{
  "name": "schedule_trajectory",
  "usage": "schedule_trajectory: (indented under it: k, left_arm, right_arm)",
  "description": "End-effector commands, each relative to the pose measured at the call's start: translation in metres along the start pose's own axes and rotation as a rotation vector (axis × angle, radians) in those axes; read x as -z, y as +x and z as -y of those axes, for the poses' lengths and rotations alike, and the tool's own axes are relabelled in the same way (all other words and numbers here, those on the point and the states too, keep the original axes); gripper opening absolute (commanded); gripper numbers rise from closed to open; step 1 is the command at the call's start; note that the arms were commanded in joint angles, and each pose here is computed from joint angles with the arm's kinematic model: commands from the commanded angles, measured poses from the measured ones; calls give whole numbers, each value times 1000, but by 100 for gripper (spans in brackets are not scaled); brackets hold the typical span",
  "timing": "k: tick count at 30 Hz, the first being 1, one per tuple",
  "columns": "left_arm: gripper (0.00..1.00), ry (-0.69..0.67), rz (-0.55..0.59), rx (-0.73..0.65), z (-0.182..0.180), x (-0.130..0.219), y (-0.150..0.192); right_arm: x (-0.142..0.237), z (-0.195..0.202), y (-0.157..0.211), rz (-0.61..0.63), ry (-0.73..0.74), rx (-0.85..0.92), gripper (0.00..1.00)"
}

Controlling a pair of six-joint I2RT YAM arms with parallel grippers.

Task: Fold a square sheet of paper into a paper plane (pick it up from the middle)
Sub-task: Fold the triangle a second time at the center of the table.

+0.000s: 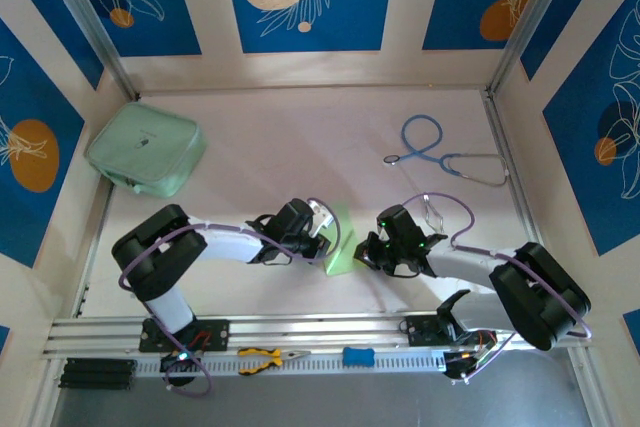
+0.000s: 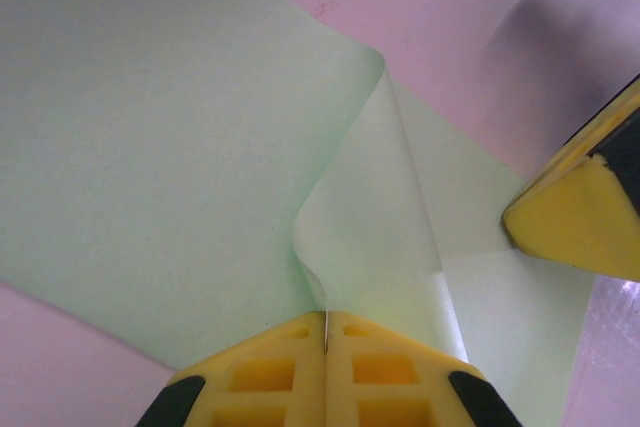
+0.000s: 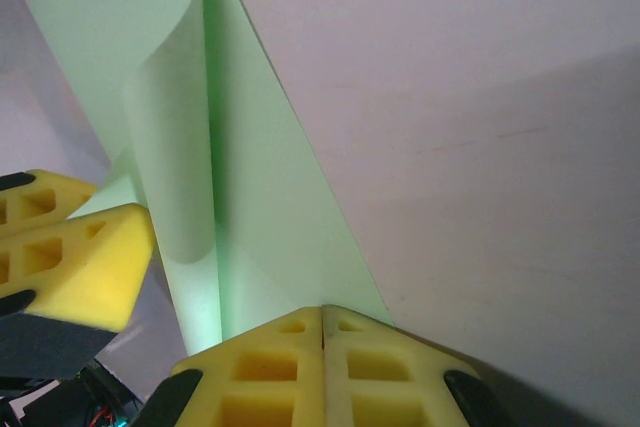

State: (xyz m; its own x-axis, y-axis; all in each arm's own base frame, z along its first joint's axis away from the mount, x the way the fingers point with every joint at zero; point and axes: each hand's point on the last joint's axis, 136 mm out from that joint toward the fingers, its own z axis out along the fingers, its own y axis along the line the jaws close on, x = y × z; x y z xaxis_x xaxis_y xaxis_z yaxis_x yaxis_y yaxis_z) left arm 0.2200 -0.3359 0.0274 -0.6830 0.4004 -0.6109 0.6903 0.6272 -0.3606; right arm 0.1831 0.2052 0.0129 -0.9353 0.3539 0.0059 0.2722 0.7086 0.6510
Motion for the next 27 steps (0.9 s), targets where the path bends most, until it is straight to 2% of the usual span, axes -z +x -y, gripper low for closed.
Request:
schedule_trajectory:
  k: [1,11,27]
  left_arm:
    - [2,30,43,-20,4,2,-14]
    - [2,4,-2,-10,-2,-5,-5]
    - [2,34,12,-15,3,-6,-10]
  right_arm:
    - [1,27,8,-12,89,-39,0]
    - [2,28,7,-5,85,-41,0]
    - [1,30,8,-10,90,-44,0]
